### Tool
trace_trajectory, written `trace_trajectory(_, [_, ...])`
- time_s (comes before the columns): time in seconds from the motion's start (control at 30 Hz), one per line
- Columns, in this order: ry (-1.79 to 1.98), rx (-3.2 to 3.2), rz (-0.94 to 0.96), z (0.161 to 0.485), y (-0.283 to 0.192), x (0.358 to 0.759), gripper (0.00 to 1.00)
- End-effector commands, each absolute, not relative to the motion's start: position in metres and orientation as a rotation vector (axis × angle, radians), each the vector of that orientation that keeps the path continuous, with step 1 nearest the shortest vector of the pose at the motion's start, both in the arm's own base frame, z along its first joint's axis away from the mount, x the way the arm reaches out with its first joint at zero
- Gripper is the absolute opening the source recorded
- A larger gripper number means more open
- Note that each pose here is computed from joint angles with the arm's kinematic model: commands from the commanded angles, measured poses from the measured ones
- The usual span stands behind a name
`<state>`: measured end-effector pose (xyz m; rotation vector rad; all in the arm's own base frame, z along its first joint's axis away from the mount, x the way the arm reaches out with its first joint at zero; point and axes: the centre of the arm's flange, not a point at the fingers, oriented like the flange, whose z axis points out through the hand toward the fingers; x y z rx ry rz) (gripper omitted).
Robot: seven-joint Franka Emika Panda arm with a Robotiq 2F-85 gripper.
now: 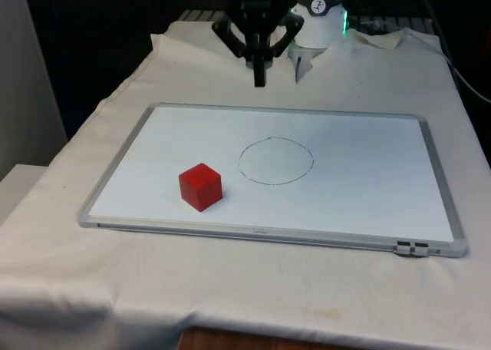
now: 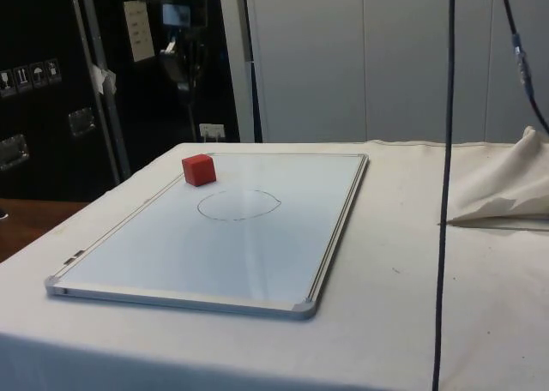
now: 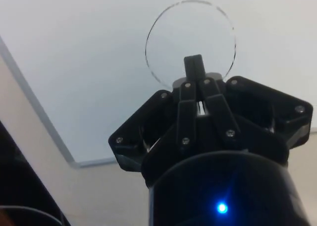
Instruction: Push the cube into the marked area.
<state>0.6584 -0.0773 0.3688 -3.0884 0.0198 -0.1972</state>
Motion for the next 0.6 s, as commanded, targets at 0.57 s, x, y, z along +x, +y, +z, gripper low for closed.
trace_trajectory(0.57, [0.04,-3.1,-0.311,0.335,-0.105,0.687,0.0])
